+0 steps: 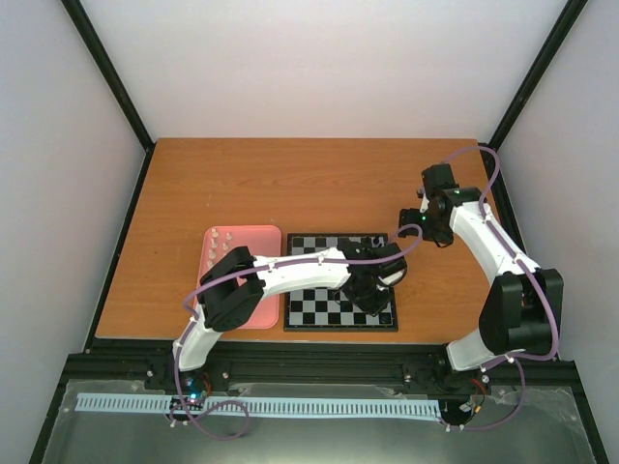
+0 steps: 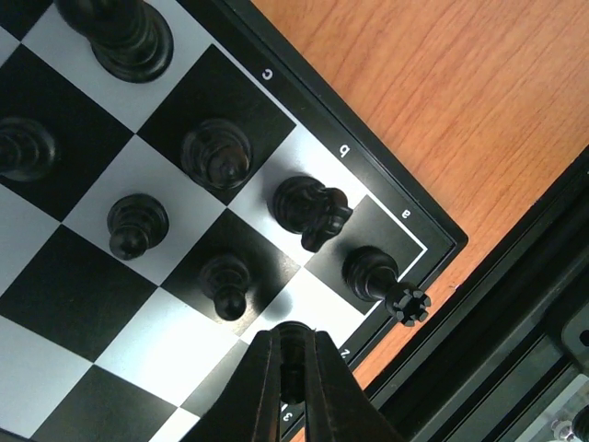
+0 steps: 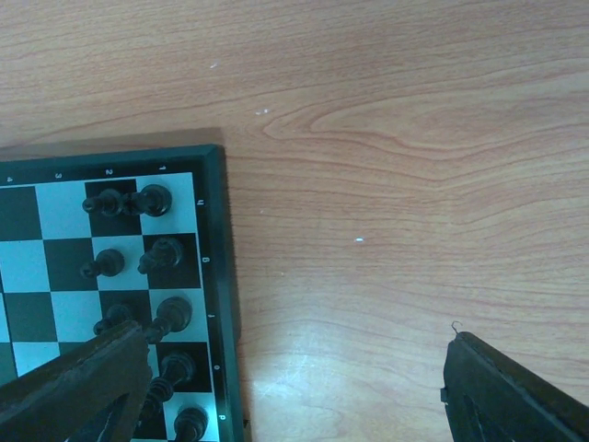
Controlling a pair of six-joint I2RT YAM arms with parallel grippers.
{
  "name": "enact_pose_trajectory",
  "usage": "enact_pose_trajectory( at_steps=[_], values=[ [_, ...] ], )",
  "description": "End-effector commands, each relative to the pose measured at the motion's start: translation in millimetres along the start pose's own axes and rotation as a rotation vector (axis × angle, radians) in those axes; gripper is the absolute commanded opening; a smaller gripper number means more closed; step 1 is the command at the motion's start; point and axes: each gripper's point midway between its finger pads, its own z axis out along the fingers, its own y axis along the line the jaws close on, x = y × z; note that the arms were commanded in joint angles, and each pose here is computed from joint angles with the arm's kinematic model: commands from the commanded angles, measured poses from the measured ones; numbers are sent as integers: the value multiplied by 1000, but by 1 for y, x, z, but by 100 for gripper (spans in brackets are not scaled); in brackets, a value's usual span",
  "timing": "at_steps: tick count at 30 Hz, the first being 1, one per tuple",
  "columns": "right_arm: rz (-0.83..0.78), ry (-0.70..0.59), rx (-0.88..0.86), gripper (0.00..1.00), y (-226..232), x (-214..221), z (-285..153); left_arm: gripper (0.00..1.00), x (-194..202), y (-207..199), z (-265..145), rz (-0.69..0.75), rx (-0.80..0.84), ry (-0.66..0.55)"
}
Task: Set up the chess pieces on the board
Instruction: Place the chess piece on the chessboard.
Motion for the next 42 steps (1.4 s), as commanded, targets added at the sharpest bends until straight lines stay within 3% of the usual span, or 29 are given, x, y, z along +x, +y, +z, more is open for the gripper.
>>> enact_pose_trajectory(
  at_steps=[1,28,42],
  values=[
    [9,-36,3,100,-8,-7,-8,1,-2,-12,-1,-1,14,-35],
    [7,-23,-6,100,-9,0,-6,1,11,-15,10,10,29,7],
    [13,-27,-25,100,-5,-3,-6,24,15,-13,4,24,25,1]
  ],
)
